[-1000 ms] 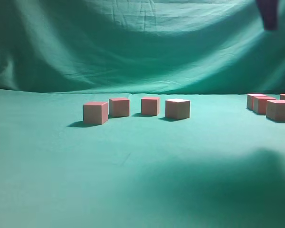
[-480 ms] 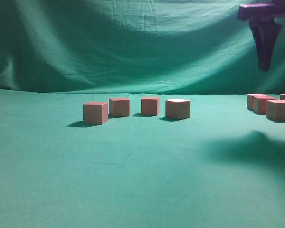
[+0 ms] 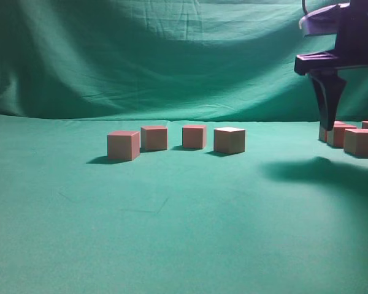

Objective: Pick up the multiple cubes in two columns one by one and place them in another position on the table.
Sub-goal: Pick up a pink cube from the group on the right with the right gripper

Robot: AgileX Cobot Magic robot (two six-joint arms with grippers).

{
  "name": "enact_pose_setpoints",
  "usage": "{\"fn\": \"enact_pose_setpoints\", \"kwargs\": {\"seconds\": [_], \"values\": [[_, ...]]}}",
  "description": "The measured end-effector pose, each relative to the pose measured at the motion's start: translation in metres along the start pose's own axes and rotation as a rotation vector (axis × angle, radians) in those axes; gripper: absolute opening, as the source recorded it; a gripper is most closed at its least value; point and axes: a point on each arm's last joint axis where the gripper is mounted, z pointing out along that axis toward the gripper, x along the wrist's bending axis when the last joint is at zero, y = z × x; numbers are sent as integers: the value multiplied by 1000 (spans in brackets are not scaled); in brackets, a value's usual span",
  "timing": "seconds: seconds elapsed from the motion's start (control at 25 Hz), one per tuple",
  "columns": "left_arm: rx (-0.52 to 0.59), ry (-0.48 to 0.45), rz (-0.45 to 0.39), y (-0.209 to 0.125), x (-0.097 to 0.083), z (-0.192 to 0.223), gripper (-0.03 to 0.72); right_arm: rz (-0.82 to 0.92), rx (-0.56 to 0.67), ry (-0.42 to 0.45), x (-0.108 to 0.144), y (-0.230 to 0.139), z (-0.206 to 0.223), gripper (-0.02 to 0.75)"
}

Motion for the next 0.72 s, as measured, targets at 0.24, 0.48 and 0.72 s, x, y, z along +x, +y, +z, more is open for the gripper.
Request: {"fn": "enact_pose_setpoints", "kwargs": {"seconds": [0.24,0.48,0.72], "values": [[0,0,0,0,0,0,0,5,-5,-7,3,2,18,577],[0,0,0,0,0,0,0,0,11,-9,5,1,30,401],[0,0,0,0,0,0,0,-1,14,-13,5,0,33,282]]}}
